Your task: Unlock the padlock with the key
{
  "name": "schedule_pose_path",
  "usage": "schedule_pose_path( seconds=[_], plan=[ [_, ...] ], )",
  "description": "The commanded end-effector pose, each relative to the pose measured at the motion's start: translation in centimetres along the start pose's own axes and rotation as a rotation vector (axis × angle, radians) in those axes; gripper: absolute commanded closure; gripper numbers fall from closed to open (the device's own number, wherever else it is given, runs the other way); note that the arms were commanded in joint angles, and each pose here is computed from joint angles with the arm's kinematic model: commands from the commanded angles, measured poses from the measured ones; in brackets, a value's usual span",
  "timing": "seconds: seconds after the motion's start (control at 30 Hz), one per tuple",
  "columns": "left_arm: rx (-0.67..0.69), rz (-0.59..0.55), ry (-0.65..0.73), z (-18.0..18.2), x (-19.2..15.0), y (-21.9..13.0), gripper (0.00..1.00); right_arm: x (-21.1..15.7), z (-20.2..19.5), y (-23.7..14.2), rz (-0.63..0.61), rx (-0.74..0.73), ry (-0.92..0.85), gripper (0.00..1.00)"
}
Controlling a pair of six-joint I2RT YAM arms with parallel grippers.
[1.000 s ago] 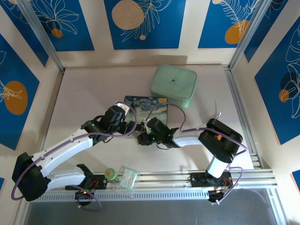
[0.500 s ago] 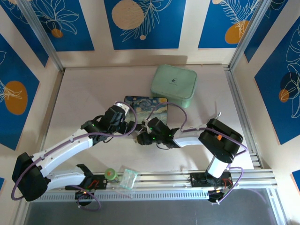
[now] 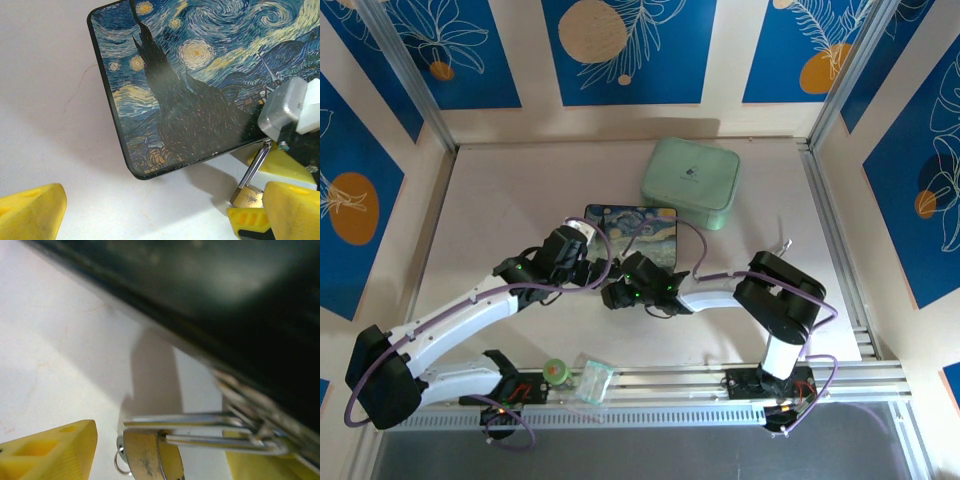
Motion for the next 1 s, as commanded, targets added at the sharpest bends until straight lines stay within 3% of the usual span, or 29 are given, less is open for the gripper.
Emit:
schedule_pose_path(
  seconds=[0.0,0.13,0.3,0.67,0.8,0.97],
  plan=[
    [0.020,-0.004,-0.015,0.3,-0.2,0.0,0.00,-1.2,-1.0,1.1,0.038,-0.119,-0.028,0.35],
    [0.023,-0.002,-0.016,0.3,-0.2,0.2,0.00,-1.2,-1.6,1.8,0.048,-0.195,-0.021,0.41],
    [0.025,0.003,-0.019,0.3,-0.3,0.2,0.00,-1.1,-2.4,1.4,0.037,-0.212,0.020,0.63],
    [0.025,0.008,0.008,0.2,0.1,0.4,0.00,-1.1,-3.7,-0.7,0.060,-0.114,0.121,0.79],
    [-0.030,0.018,0.147,-0.6,0.7,1.1,0.00,-1.2,-4.5,-1.5,0.082,-0.027,0.192,0.86],
    [0.021,0.088,0.402,-1.5,1.5,2.8,0.00,-1.5,-6.0,-2.1,0.081,0.027,0.281,0.87]
  ],
)
Point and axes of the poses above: each hand's point on the last joint's axis, 136 mm out from that joint toward the fingers, its own y axis out along the fingers, its own z axis along the line the jaws close on, x = y × z, the point moved 9 cm from there along -y, back along the fingers, and after that the axes turned 14 degrees about y, right-handed, at the moved point
